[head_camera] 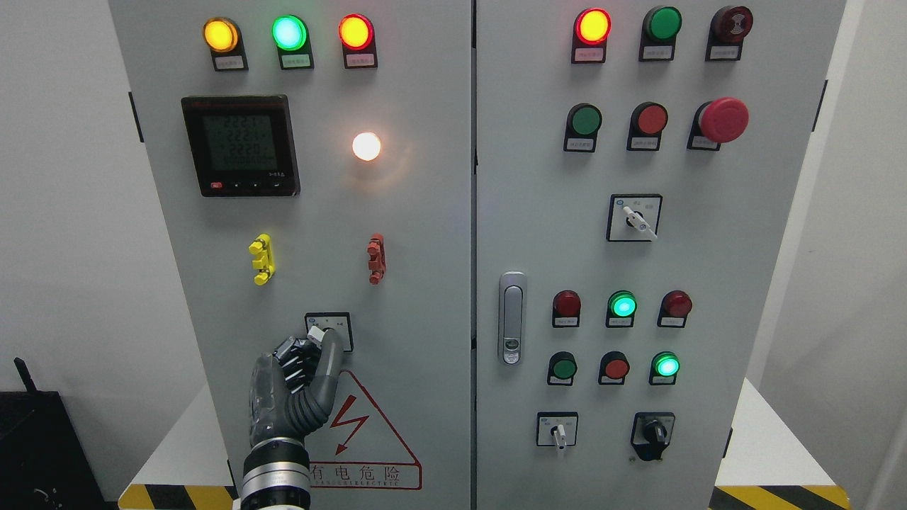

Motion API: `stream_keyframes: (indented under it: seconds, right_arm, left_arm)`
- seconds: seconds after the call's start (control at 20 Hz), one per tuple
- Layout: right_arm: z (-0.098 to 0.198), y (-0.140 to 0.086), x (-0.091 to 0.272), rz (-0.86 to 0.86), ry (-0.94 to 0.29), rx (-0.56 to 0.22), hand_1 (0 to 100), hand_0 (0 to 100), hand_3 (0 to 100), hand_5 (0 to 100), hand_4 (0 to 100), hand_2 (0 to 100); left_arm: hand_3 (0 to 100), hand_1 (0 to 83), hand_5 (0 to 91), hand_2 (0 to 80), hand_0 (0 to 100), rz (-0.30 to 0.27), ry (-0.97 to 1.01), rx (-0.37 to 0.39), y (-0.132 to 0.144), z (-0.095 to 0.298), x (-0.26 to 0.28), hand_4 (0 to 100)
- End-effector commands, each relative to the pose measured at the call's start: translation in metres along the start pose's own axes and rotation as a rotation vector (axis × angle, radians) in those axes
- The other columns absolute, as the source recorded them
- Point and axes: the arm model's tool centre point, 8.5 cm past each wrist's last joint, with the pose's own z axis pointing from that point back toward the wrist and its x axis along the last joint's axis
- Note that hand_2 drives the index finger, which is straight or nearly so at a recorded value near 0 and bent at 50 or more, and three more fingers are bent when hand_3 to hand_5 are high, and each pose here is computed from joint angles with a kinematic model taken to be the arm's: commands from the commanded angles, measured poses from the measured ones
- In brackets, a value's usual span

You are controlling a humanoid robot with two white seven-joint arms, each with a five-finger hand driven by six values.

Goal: Turn on light switch 1

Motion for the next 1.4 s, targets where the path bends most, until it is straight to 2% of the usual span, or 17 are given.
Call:
stream_keyframes:
  seconds: [0.0, 0.1, 0.65, 0.95, 1.35]
  right_arm:
    - [0.0, 0.0, -0.0001, 0.0, 0.001, 0.0, 0, 31, 0, 0, 0, 0]
    - [0.0, 0.0, -0.0001, 0.0, 0.001, 0.0, 0, 31, 0, 0, 0, 0]
    - [0.0, 0.0, -0.0001, 0.0, 0.001, 0.0, 0, 31, 0, 0, 0, 0]
    - [0.0, 0.0, 0.0008, 0.0, -0.001, 0.0, 0, 31, 0, 0, 0, 0]
    - [0.0, 0.0, -0.0001, 0.0, 0.001, 0.0, 0, 31, 0, 0, 0, 0]
  left_arm:
    - [92, 46.3, 86.5, 59.8, 63, 0.0, -0.001, 0.002, 0.0003, -0.0003, 0.0, 94]
    - [92, 44.3, 86.4, 59.8, 60, -0.001, -0.003, 0.003, 0.0008, -0.0003, 0.0004, 94]
    - [92, 44.3, 86.4, 60.3, 30, 0.002, 0.0, 0.002, 0.0002, -0.0003, -0.0001, 94]
    - [92, 44.3, 86.4, 61.1, 22, 0.0, -0.001, 0.0, 0.0001, -0.0003, 0.0, 94]
    - [93, 44.5, 86.4, 61.3, 19, -0.001, -0.002, 0.0, 0.0006, 0.0022, -0.0009, 94]
